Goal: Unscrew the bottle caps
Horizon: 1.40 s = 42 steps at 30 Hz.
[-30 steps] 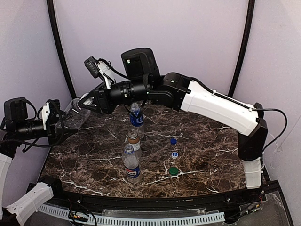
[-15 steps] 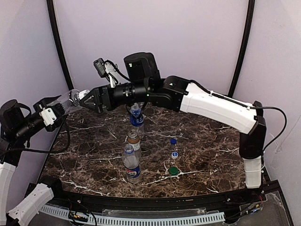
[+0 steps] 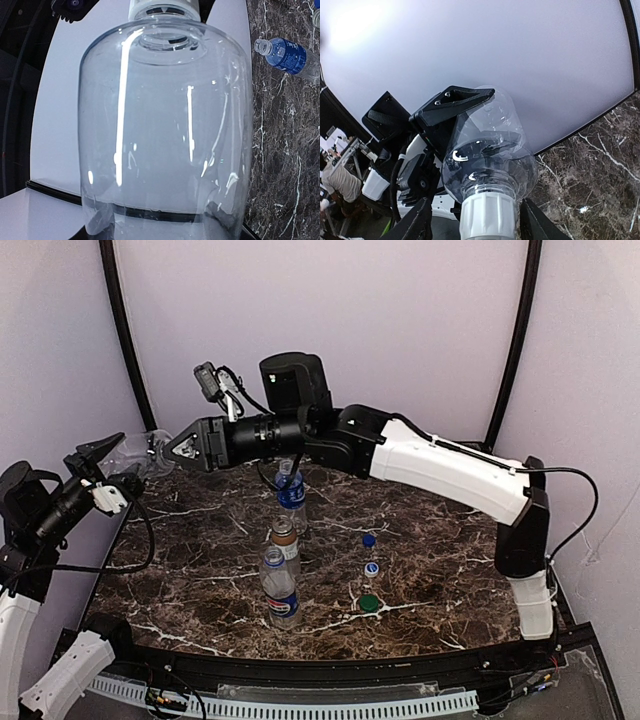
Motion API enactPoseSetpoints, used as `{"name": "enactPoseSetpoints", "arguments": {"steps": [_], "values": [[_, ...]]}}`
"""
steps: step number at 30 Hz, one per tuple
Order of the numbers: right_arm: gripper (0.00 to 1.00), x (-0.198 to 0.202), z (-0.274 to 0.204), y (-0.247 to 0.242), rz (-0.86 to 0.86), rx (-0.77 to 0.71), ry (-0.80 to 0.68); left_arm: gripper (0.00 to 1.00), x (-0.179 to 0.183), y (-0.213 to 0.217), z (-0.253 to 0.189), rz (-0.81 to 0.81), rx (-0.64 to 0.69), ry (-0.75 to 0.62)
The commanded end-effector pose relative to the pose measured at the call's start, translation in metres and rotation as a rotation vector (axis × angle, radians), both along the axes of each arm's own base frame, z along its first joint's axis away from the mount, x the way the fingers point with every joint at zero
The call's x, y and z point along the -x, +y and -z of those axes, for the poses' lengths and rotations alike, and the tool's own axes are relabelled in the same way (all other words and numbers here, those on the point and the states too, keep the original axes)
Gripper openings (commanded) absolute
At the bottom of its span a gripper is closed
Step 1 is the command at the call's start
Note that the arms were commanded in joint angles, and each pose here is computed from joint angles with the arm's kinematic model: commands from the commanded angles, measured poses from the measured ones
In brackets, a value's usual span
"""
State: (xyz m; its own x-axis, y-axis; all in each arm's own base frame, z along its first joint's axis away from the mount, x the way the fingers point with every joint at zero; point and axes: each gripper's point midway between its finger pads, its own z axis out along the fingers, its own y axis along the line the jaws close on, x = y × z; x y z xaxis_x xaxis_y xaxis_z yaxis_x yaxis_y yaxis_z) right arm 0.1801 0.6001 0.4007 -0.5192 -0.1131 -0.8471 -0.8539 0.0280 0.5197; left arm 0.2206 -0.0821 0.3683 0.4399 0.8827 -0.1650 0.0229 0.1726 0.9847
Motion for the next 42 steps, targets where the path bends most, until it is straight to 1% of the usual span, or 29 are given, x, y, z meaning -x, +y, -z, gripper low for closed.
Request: {"name": "enactPoseSetpoints", "arguments": {"steps": [1, 5, 8, 9, 12, 13, 14, 15, 16, 18, 19, 20, 21, 24, 25, 26, 28, 31, 33, 35, 39, 41, 42], "values": [[0.48, 0.0, -0.008, 0.006, -0.033, -0.044, 0.012, 0.45, 0.002, -0.001, -0.009, 0.006, -0.014, -0.06], [0.22, 0.003, -0.008, 0.005, -0.054, -0.05, -0.001, 0.45, 0.001, -0.003, -0.007, 0.012, -0.026, -0.056], [0.02, 0.005, -0.01, 0.003, -0.061, -0.058, -0.021, 0.45, 0.006, -0.007, -0.001, 0.037, -0.049, -0.049], [0.0, 0.005, -0.009, 0.002, -0.058, -0.055, -0.031, 0.45, 0.007, -0.009, 0.005, 0.056, -0.06, -0.028], [0.0, 0.006, -0.009, -0.003, -0.046, -0.048, -0.107, 0.45, 0.016, -0.016, 0.019, 0.109, -0.084, 0.044], [0.0, 0.01, -0.008, -0.004, -0.053, -0.045, -0.167, 0.45, 0.02, -0.02, 0.032, 0.141, -0.096, 0.103], [0.0, 0.016, -0.007, -0.004, -0.057, -0.038, -0.241, 0.45, 0.023, -0.022, 0.033, 0.157, -0.096, 0.124], [0.0, 0.024, -0.006, -0.004, -0.058, -0.027, -0.344, 0.44, 0.03, -0.027, 0.045, 0.195, -0.089, 0.196], [0.0, 0.033, -0.005, -0.004, -0.063, -0.012, -0.459, 0.45, 0.035, -0.029, 0.041, 0.215, -0.08, 0.216], [0.0, 0.062, 0.002, -0.004, -0.111, 0.017, -0.682, 0.44, 0.054, -0.041, 0.05, 0.307, -0.028, 0.362], [0.0, 0.073, 0.004, -0.004, -0.129, 0.027, -0.787, 0.44, 0.059, -0.043, 0.044, 0.325, 0.01, 0.394], [0.0, 0.085, 0.007, -0.005, -0.144, 0.04, -0.889, 0.45, 0.067, -0.048, 0.047, 0.362, 0.051, 0.453], [0.0, 0.095, 0.011, -0.006, -0.157, 0.054, -0.985, 0.44, 0.071, -0.05, 0.045, 0.38, 0.069, 0.472], [0.0, 0.116, 0.016, -0.012, -0.167, 0.073, -1.271, 0.44, 0.091, -0.059, 0.053, 0.459, 0.134, 0.597], [0.0, 0.118, 0.019, -0.013, -0.148, 0.088, -1.325, 0.44, 0.093, -0.061, 0.053, 0.468, 0.149, 0.622], [0.0, 0.118, 0.023, -0.014, -0.134, 0.111, -1.434, 0.43, 0.099, -0.063, 0.056, 0.485, 0.173, 0.669], [0.0, 0.117, 0.031, -0.015, -0.099, 0.174, -1.612, 0.42, 0.105, -0.064, 0.059, 0.499, 0.191, 0.721], [0.0, 0.119, 0.044, -0.013, -0.053, 0.256, -1.918, 0.4, 0.109, -0.065, 0.059, 0.505, 0.198, 0.748], [0.0, 0.116, 0.048, -0.012, 0.001, 0.31, -2.096, 0.4, 0.11, -0.064, 0.059, 0.501, 0.199, 0.752], [0.0, 0.114, 0.045, -0.011, 0.05, 0.336, -2.189, 0.4, 0.112, -0.064, 0.06, 0.498, 0.192, 0.756], [0.0, 0.115, 0.038, -0.012, 0.102, 0.317, -2.25, 0.4, 0.114, -0.063, 0.065, 0.495, 0.178, 0.766], [0.0, 0.115, 0.028, -0.014, 0.18, 0.29, -2.266, 0.4, 0.114, -0.063, 0.064, 0.491, 0.179, 0.759], [0.1, 0.113, 0.024, -0.015, 0.212, 0.286, -2.259, 0.4, 0.113, -0.063, 0.063, 0.49, 0.183, 0.756]]}}
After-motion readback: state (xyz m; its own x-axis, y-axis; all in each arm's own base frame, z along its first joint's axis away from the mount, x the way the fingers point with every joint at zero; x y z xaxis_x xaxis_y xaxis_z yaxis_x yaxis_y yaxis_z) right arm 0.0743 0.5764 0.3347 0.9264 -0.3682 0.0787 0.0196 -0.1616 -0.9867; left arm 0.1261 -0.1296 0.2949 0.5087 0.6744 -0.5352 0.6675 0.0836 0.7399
